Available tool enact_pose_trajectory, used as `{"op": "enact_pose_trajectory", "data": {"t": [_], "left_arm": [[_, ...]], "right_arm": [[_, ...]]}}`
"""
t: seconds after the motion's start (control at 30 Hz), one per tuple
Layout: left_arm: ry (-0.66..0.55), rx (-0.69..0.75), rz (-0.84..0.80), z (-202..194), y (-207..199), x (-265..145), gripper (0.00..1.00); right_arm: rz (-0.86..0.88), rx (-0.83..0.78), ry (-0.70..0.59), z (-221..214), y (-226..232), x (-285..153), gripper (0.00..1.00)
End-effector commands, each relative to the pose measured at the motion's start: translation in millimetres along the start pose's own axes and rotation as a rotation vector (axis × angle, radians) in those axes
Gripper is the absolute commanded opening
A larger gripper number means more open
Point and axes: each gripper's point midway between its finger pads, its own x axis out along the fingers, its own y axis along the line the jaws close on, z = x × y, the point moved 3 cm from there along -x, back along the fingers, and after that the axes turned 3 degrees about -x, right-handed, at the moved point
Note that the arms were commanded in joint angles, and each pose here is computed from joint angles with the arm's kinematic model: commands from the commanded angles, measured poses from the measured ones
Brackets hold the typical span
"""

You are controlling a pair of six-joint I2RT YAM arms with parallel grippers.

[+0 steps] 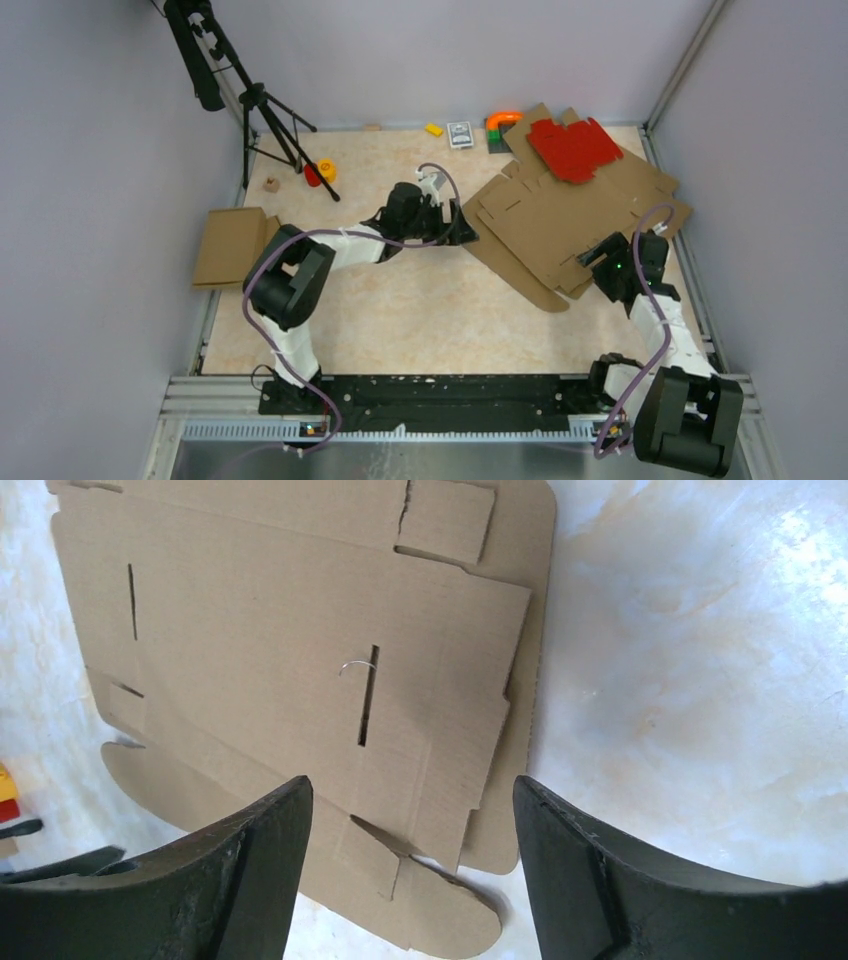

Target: Fold the paper box

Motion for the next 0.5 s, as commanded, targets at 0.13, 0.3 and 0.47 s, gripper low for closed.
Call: {"op": "enact_pose_trajectory", "data": {"t": [0.13,0.3,0.47], "left_arm": [[-0.013,-0.014,-0.094,-1.0,-7.5,34.3,0.91],[0.036,-0.019,-0.112,-3.0,-8.9,39.8,0.92],[0.09,-0.023,-0.063,-6.9,0.5,47.4,0.92]], "right_arm": [[0.083,0.052,0.05,-9.7,8.1,8.9,0.67],[0.093,0.056,0.055,-9.6,9.2,15.3,0.65],[0.115,0.077,0.058,-9.1,12.7,19.9,0.64]]}}
